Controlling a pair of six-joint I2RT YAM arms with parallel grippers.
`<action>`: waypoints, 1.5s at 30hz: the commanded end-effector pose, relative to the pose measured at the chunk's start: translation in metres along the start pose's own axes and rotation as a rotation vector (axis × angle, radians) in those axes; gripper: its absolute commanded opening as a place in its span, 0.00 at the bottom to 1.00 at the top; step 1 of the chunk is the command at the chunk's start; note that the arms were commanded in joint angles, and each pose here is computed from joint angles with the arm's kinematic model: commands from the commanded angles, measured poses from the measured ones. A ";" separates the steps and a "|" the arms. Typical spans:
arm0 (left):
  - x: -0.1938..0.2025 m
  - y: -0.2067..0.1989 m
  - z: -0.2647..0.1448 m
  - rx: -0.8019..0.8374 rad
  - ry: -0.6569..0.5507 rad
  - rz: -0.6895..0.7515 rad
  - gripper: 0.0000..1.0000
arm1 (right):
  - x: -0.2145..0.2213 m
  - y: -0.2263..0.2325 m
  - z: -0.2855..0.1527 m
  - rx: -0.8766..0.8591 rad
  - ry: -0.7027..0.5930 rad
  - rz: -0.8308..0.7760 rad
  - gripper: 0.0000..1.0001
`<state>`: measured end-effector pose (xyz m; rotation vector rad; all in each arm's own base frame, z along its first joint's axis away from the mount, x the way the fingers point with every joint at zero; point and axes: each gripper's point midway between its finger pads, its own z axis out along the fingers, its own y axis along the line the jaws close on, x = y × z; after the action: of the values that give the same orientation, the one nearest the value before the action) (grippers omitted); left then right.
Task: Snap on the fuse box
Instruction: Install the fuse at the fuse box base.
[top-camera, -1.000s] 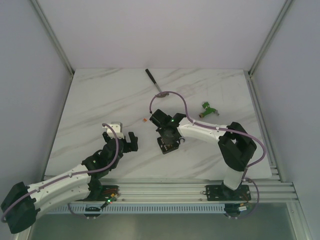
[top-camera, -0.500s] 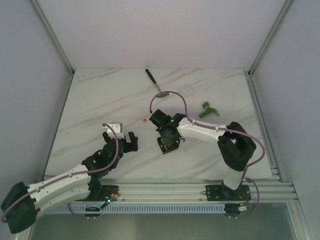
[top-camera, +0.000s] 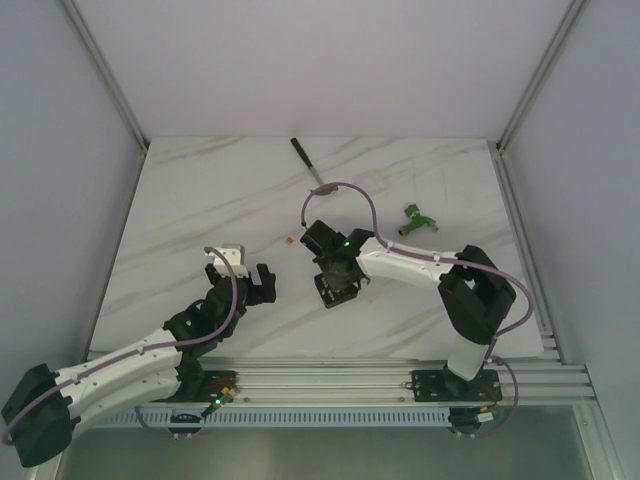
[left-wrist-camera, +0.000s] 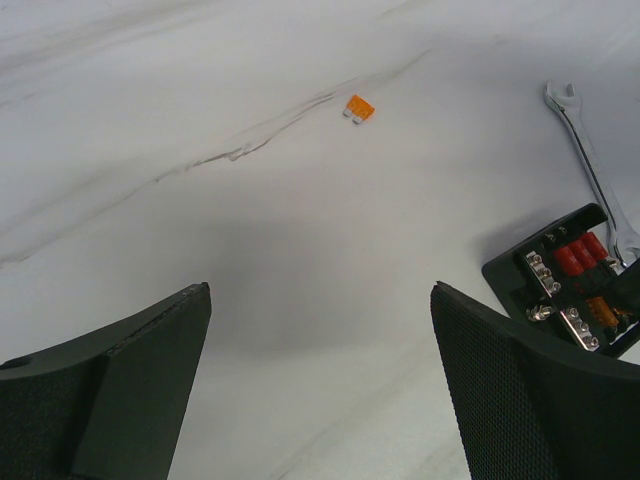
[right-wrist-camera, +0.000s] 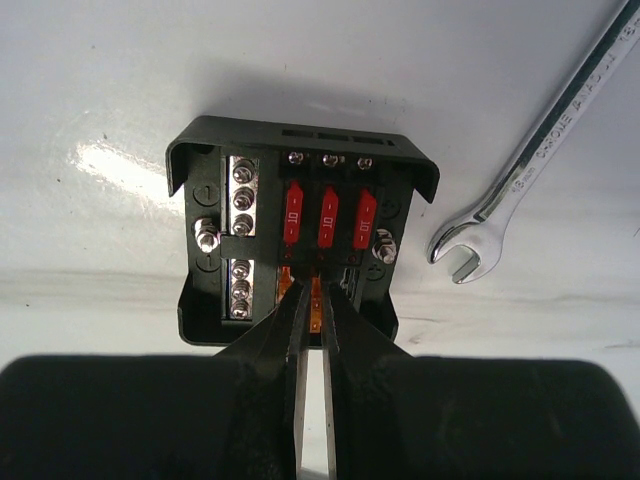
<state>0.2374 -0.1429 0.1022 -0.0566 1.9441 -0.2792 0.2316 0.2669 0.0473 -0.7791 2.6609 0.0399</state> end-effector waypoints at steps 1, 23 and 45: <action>-0.011 -0.004 0.000 0.015 -0.034 -0.021 1.00 | 0.022 -0.008 -0.001 0.042 0.052 -0.012 0.03; -0.013 -0.006 -0.002 0.028 -0.038 -0.030 1.00 | 0.006 0.003 -0.016 -0.023 -0.045 0.013 0.28; -0.014 -0.007 -0.002 0.029 -0.039 -0.034 1.00 | 0.029 0.009 0.007 -0.036 0.061 0.000 0.04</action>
<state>0.2369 -0.1443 0.1072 -0.0603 1.9309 -0.3019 0.2177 0.2656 0.0501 -0.7761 2.6584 0.0948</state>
